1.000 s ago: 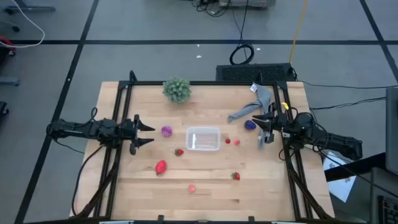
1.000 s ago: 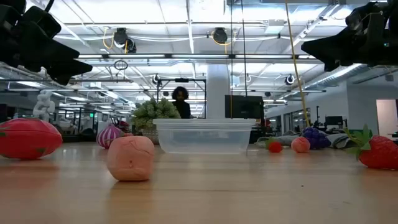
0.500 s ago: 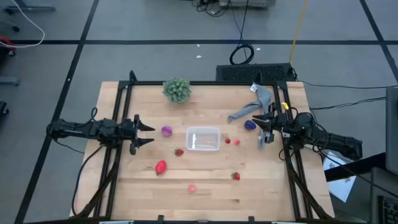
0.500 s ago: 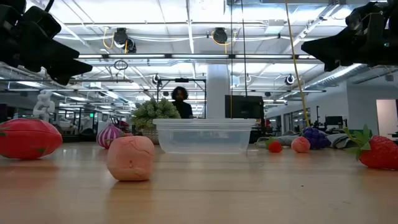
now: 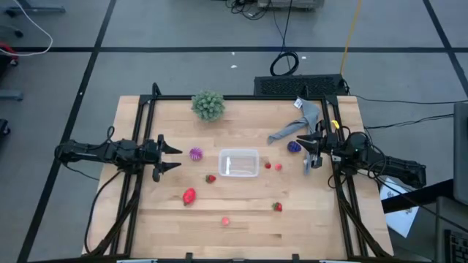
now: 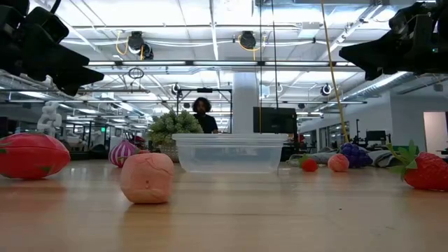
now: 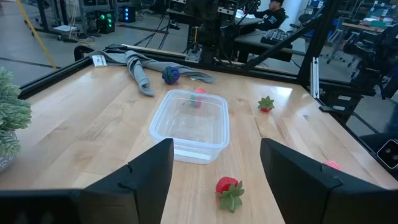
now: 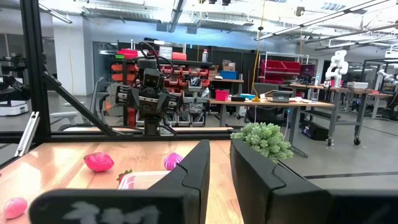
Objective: Pick and placing Produce into tupperware
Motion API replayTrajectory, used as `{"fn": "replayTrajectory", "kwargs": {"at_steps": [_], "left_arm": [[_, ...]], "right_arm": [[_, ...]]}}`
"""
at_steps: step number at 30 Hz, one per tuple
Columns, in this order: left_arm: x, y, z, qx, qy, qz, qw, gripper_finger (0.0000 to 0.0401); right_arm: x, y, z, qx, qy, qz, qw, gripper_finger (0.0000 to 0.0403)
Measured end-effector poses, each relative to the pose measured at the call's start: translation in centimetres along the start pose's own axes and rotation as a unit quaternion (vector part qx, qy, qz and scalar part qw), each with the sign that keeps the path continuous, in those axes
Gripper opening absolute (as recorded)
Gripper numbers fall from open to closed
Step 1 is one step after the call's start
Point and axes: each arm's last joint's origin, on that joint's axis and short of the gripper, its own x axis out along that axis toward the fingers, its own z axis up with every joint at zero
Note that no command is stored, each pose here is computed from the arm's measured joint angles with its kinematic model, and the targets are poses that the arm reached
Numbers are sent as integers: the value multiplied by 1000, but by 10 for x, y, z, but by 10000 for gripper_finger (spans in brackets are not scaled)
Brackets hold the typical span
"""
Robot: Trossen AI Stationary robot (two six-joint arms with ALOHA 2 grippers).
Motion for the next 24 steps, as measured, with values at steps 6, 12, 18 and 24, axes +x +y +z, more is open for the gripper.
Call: {"fn": "replayTrajectory", "kwargs": {"at_steps": [6,12,18,24], "left_arm": [[0,0,0,0,0,0,1000,244],[0,0,0,2,0,0,1000,244],[0,0,0,2,0,0,1000,244],[0,0,1,1,-6,-1,1000,244]], "right_arm": [[0,0,0,0,0,0,1000,54],[0,0,0,0,0,0,1000,54],[0,0,0,0,0,0,1000,54],[0,0,0,0,0,0,1000,54]]}}
